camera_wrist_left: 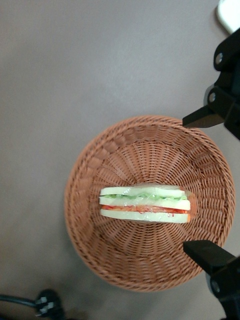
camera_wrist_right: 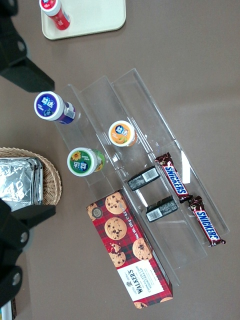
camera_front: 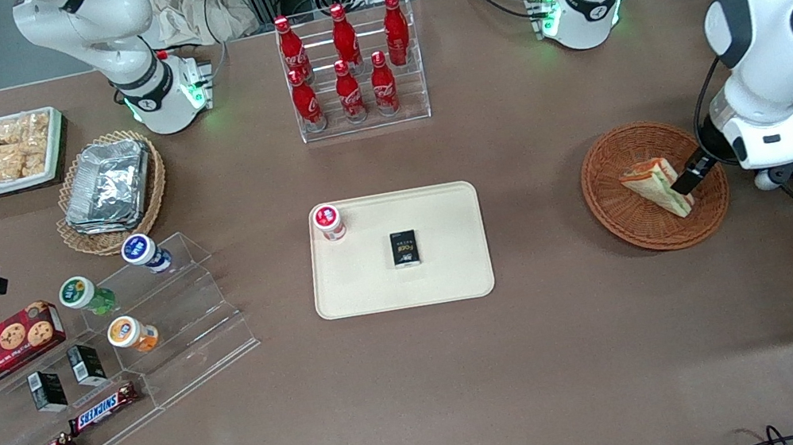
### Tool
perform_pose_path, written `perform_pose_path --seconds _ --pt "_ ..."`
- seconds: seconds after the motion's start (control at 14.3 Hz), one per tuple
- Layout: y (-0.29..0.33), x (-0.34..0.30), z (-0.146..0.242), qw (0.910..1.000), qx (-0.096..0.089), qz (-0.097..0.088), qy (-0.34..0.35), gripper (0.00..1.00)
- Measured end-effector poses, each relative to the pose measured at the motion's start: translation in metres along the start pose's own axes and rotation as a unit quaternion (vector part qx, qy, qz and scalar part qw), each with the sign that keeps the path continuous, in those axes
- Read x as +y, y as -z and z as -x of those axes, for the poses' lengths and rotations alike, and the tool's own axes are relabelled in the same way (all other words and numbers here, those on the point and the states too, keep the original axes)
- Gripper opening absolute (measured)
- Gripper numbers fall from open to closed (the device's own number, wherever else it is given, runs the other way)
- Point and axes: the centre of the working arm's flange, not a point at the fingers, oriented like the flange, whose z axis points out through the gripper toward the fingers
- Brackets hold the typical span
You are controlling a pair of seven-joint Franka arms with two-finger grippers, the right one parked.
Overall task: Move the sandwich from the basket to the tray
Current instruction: 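Lower the open left gripper over the wrapped sandwich in the wicker basket, then close the left gripper on the sandwich's wrapped edge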
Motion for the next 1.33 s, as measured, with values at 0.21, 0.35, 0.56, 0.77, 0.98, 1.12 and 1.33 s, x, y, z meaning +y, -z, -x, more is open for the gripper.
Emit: perform_pose_path --seconds 0.21,0.35,0.56,0.77,0.98,1.12,1.33 --pt "-0.022 0.000 0.000 0.9997 -0.007 -0.008 0.023 1.00" --pt "-0.045 -0.002 0.002 0.9995 -0.008 -0.010 0.029 1.00" --pt "-0.081 -0.014 0.008 0.9991 -0.015 -0.017 0.035 1.00" --pt "-0.103 -0.032 0.001 0.9983 -0.014 -0.020 0.053 1.00" --pt "-0.121 -0.039 0.000 0.9981 -0.013 -0.020 0.057 0.93" --pt "-0.127 -0.039 0.001 0.9981 -0.013 -0.022 0.057 0.71" --pt "-0.127 -0.037 0.001 0.9982 -0.011 -0.020 0.055 0.41"
